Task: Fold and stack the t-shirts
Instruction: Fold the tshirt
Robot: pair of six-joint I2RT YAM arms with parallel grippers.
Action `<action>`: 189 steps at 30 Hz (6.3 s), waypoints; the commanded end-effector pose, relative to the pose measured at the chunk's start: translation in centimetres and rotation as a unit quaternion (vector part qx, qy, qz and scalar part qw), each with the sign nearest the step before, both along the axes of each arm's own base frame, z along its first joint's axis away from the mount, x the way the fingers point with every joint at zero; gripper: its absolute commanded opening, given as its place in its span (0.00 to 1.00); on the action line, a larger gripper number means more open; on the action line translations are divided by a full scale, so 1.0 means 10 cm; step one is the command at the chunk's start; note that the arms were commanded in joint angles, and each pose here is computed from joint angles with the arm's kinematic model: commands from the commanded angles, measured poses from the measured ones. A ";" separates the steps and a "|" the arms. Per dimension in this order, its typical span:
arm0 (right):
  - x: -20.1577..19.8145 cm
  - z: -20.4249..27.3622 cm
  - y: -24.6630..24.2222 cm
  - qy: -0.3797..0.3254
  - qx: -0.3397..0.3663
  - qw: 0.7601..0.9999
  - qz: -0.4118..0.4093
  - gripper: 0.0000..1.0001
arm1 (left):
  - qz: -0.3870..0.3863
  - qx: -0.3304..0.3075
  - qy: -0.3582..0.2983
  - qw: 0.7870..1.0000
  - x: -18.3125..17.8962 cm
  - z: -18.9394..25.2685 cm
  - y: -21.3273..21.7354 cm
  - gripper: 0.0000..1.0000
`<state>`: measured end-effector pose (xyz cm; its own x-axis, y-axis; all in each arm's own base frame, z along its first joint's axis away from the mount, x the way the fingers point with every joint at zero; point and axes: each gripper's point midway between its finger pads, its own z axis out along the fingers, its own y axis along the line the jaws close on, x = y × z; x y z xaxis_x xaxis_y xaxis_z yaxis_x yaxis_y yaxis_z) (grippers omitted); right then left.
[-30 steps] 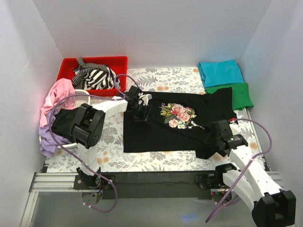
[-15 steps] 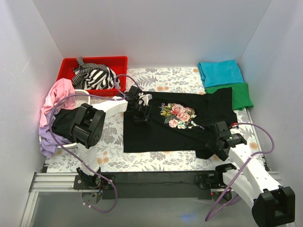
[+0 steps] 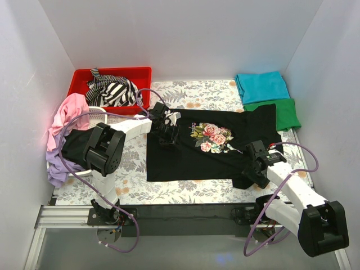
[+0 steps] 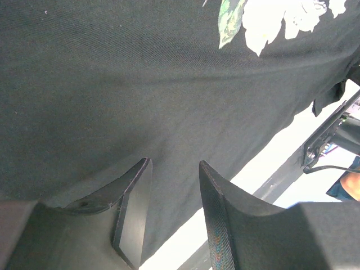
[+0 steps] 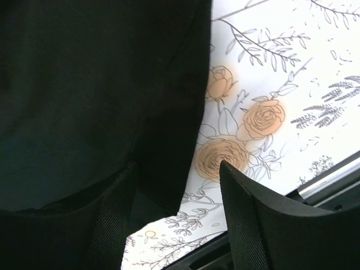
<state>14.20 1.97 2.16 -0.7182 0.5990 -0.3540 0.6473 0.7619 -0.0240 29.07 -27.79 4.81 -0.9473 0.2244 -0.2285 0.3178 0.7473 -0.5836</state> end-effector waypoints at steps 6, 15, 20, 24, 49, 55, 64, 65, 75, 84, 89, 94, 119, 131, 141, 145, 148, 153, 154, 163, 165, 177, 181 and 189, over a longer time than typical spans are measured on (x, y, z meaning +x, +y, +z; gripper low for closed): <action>0.15 -0.05 0.11 -0.011 0.017 1.000 0.019 0.56 | -0.003 -0.004 -0.002 1.000 0.05 0.00 -0.03 0.38; 0.12 -0.17 0.16 0.007 0.027 0.999 0.033 0.23 | -0.003 0.003 0.004 1.000 0.02 -0.06 0.00 0.37; 0.13 -0.14 0.17 0.000 0.030 0.999 0.036 0.01 | -0.003 0.002 0.002 1.000 0.03 -0.05 -0.01 0.38; 0.26 0.09 0.17 -0.040 0.027 0.998 0.040 0.01 | -0.005 0.002 0.002 1.000 0.03 -0.05 -0.01 0.38; 1.62 0.63 0.25 -0.081 -0.072 0.979 0.170 0.01 | 0.057 0.042 -0.092 0.993 0.22 0.53 0.22 0.40; 2.04 0.58 0.41 -0.079 -0.066 0.972 0.212 0.01 | 0.051 0.019 -0.074 0.996 -0.06 0.74 0.26 0.50; 2.48 0.47 0.60 -0.078 -0.047 0.959 0.268 0.01 | 0.046 0.029 0.003 0.999 -0.97 0.42 0.38 0.64; 2.55 0.47 0.64 -0.079 -0.042 0.958 0.273 0.01 | 0.045 0.036 0.013 0.998 -1.05 0.38 0.39 0.65; 2.67 0.32 0.77 -0.075 -0.010 0.952 0.297 0.01 | 0.020 0.136 -0.015 0.990 -1.35 0.20 0.52 0.65; 2.65 0.29 0.90 -0.083 0.030 0.946 0.310 0.01 | 0.071 0.179 -0.119 0.974 -0.85 0.15 0.47 0.66; 2.63 0.29 0.92 -0.088 0.039 0.945 0.311 0.01 | 0.020 0.180 -0.145 0.973 -0.88 -0.02 0.29 0.66; 2.62 0.28 0.92 -0.089 0.043 0.945 0.312 0.01 | -0.032 0.213 -0.158 0.964 -1.02 -0.26 0.19 0.66; 2.53 0.45 0.68 -0.102 0.009 0.947 0.303 0.01 | 0.007 0.364 -0.191 0.912 -0.97 -0.02 0.63 0.00; 2.64 0.66 0.42 -0.100 -0.037 0.947 0.304 0.01 | -0.010 0.412 -0.218 0.885 -0.45 0.13 0.83 0.00; 2.18 0.52 0.17 -0.031 -0.059 0.950 0.306 0.01 | 0.021 0.431 -0.240 0.870 0.24 0.33 1.19 0.00; 2.05 0.51 0.09 -0.022 -0.069 0.951 0.300 0.01 | 0.028 0.436 -0.253 0.863 0.51 0.39 1.19 0.00; 1.99 0.50 0.07 -0.013 -0.068 0.950 0.305 0.01 | 0.015 0.451 -0.255 0.855 0.59 0.34 1.24 0.00; 1.95 0.47 0.00 -0.001 -0.075 0.950 0.302 0.01 | 0.023 0.473 -0.239 0.848 0.61 0.28 1.35 0.00; 1.96 0.47 -0.01 -0.001 -0.074 0.950 0.304 0.01 | 0.023 0.480 -0.236 0.845 0.59 0.27 1.39 0.00; 2.06 0.44 -0.05 -0.004 -0.068 0.952 0.300 0.01 | 0.103 0.538 -0.256 0.796 0.57 0.61 1.80 0.22; 2.10 0.45 -0.03 -0.010 -0.060 0.952 0.300 0.01 | 0.126 0.549 -0.255 0.786 0.63 0.62 1.91 0.22; 2.18 0.64 -0.04 -0.041 -0.062 0.953 0.294 0.16 | 0.088 0.429 -0.237 0.867 0.43 0.69 1.37 0.17; 2.31 0.99 0.12 -0.101 -0.036 0.946 0.305 0.41 | 0.056 0.349 -0.179 0.918 0.01 0.54 1.01 0.19; 2.33 1.34 0.27 -0.158 -0.011 0.931 0.328 0.48 | 0.069 0.354 -0.131 0.923 -0.30 0.22 1.08 0.21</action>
